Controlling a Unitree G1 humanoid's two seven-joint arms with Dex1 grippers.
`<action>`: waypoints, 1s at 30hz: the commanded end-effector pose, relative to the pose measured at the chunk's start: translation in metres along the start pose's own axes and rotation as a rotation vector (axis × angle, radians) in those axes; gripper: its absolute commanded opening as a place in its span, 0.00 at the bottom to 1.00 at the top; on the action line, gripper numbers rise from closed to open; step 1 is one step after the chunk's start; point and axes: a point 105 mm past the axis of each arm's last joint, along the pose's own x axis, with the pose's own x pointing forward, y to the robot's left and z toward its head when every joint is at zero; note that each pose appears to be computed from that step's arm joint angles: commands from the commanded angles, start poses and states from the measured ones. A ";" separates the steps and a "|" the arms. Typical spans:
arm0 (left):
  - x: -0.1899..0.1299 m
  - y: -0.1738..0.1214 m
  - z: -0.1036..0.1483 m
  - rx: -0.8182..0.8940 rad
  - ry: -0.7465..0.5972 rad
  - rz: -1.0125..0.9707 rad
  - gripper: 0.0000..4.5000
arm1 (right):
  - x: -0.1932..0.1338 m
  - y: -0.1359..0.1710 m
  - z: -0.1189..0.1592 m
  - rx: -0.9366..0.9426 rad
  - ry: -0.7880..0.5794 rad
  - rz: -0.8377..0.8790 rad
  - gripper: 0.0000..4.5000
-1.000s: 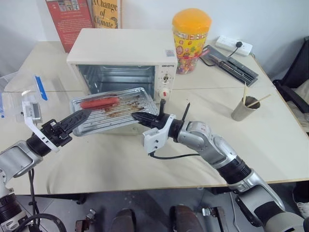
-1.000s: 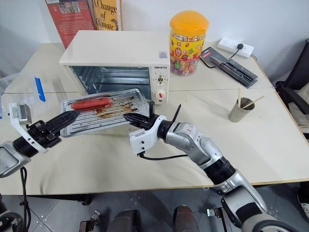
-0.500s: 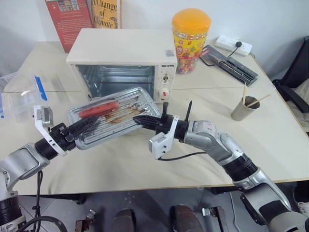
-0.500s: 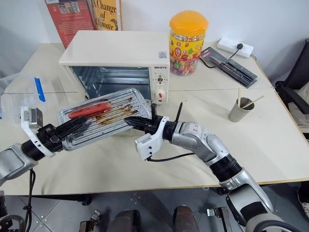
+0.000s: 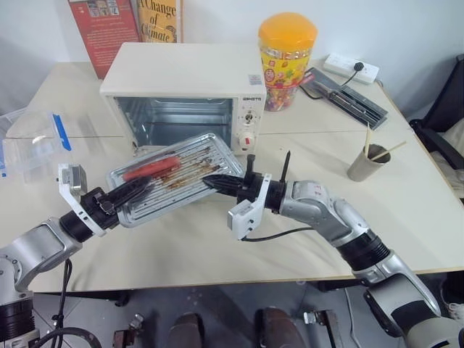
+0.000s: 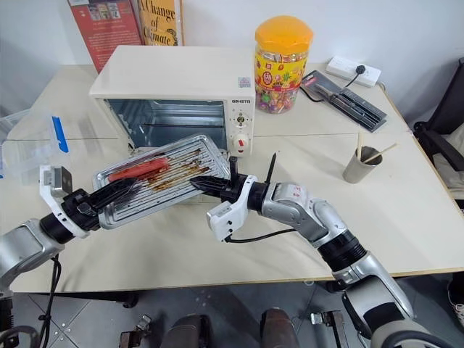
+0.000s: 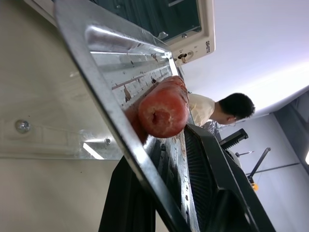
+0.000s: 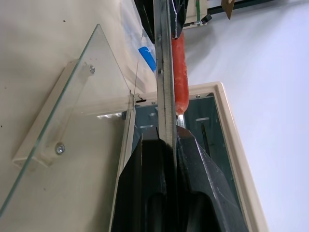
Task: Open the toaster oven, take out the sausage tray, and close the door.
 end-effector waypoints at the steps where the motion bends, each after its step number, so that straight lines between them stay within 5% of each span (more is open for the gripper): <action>1: 0.003 0.000 -0.009 -0.043 0.021 0.004 0.13 | 0.001 -0.040 0.015 -0.050 -0.082 -0.158 0.00; 13: 0.003 -0.007 -0.018 0.030 0.064 -0.005 0.13 | 0.002 -0.037 0.016 -0.049 -0.088 -0.149 0.00; 27: 0.009 -0.005 -0.022 -0.007 0.028 -0.015 0.13 | 0.000 -0.036 0.017 -0.020 -0.075 -0.127 1.00; 30: 0.009 -0.004 -0.018 -0.011 -0.002 -0.009 0.13 | -0.004 -0.029 0.016 -0.004 -0.075 -0.082 1.00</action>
